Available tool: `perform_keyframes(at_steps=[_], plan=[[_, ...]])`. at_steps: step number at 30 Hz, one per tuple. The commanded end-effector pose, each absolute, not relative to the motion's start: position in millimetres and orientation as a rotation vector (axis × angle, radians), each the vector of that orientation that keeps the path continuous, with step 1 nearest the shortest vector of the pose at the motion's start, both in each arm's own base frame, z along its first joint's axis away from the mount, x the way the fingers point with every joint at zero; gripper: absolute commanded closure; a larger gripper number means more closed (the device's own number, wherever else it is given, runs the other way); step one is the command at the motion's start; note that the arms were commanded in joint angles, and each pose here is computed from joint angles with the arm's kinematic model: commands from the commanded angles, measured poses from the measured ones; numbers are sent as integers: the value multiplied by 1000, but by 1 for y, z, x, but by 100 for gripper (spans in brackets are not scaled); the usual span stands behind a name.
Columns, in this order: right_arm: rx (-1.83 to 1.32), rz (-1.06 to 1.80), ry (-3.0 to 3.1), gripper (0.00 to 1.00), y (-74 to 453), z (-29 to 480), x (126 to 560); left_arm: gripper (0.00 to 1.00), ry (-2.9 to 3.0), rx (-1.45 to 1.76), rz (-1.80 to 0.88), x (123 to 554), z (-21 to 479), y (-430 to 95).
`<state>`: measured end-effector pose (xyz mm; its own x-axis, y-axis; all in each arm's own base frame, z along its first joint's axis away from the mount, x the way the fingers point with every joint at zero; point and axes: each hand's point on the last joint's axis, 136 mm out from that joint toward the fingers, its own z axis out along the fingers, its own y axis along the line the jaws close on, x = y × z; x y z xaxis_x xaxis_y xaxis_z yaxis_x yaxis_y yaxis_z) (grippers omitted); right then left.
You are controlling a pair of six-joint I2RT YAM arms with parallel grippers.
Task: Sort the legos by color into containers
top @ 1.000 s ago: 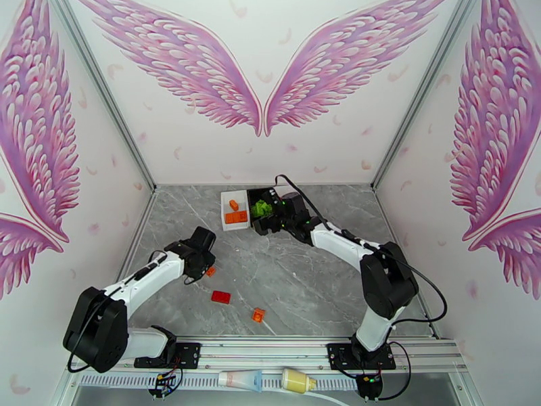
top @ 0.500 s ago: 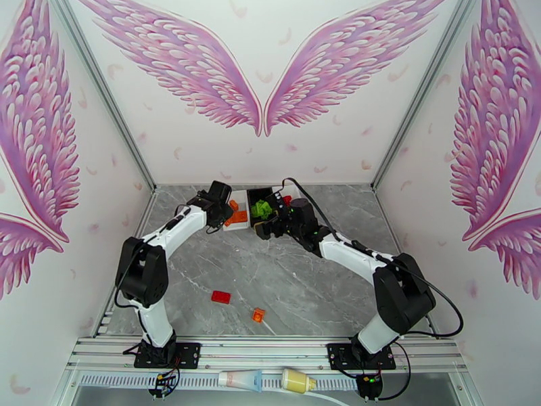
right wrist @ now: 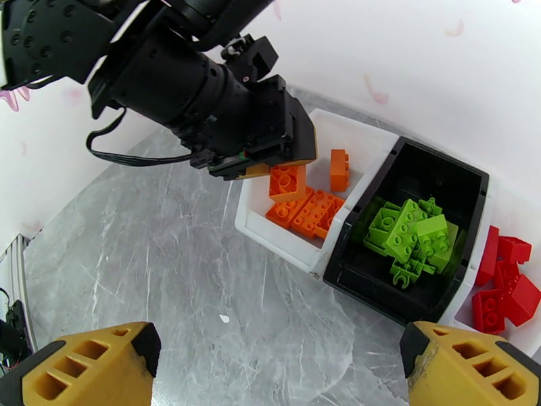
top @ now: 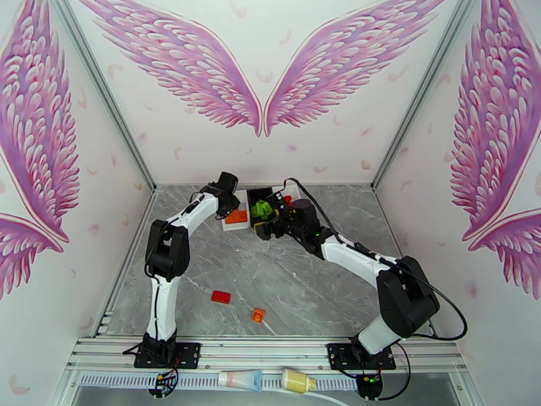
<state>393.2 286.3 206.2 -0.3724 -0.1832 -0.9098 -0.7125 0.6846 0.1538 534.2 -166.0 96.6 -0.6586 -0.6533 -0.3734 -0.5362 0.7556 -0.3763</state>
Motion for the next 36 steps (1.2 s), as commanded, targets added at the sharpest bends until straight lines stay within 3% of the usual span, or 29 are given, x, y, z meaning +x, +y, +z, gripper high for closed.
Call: perform_keyframes(at_steps=[1,6,15,26,36], plan=[[-702,671,1893,1,283,213,385,54,2465,-890,-336,539,106,-168],[-698,681,1901,1,283,212,383,33,2440,-867,-354,538,125,-168],[-831,701,1924,1,308,200,364,24,2347,-802,-381,518,182,-159],[-1260,663,1889,1,392,153,277,2,2290,-835,-331,463,190,-106],[-1613,594,1852,1,449,95,197,1,2304,-965,-274,433,162,-52]])
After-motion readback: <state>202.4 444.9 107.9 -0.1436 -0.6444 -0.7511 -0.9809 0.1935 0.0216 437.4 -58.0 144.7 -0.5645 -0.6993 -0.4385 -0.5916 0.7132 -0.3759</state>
